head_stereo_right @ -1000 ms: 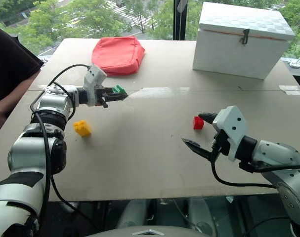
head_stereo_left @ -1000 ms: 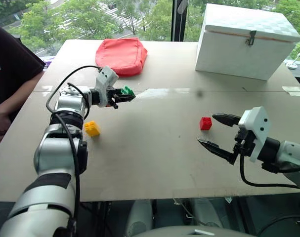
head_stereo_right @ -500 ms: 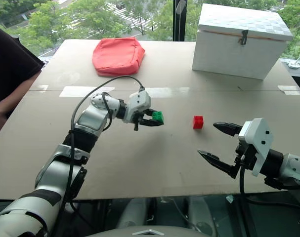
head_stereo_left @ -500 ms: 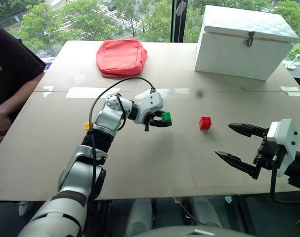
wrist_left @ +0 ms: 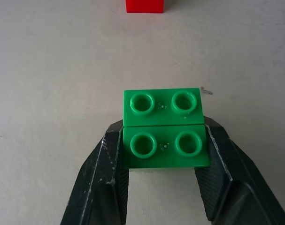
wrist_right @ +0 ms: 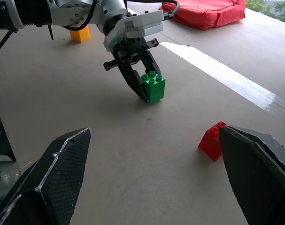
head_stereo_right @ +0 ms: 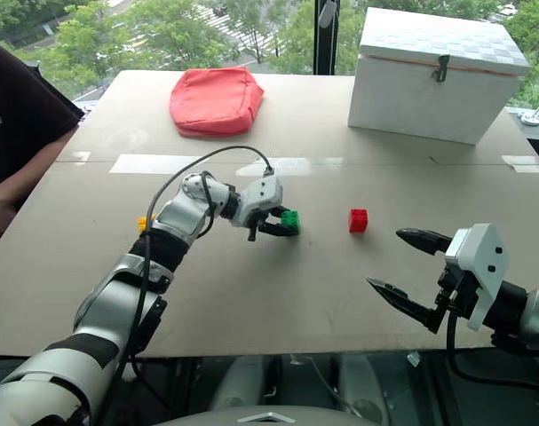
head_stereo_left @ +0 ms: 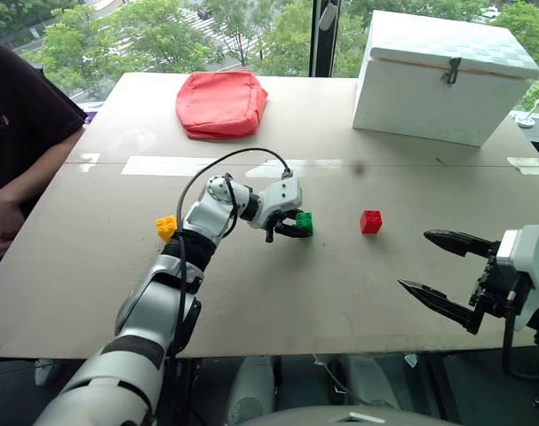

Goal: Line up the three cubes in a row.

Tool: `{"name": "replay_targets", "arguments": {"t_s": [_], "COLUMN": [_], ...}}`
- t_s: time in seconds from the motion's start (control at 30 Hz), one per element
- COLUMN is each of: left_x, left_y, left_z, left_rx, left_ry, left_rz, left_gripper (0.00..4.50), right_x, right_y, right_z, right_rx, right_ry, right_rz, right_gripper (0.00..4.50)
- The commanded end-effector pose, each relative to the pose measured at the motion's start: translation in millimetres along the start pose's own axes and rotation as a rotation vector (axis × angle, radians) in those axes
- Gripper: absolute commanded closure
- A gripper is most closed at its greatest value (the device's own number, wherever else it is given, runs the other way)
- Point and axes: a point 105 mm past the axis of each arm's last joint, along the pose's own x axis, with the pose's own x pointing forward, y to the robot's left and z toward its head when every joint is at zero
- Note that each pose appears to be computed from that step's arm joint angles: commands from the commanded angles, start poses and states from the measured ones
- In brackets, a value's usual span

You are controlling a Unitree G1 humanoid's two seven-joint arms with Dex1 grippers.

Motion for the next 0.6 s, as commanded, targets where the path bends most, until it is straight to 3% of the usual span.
{"name": "replay_targets", "arguments": {"t_s": [0.03,0.57,0.6], "left_x": [3,14,14], "left_y": [7,9,9], "left_z": [14,20,19], "left_rx": [0.074,0.112,0.11], "left_ry": [-0.007,0.021,0.022], "left_rz": [-0.009,-0.074,-0.074], "left_gripper": [3.19,3.19,2.69], "right_x": [-3,-6,-6], "right_y": [3,9,9], "right_z": [10,7,6], "right_rx": [-0.055,-0.045,-0.045], "right_ry": [-0.02,-0.01,-0.009], "right_rz": [-0.005,-0.037,-0.04], "right_gripper": [0.0,0.0,0.0]}}
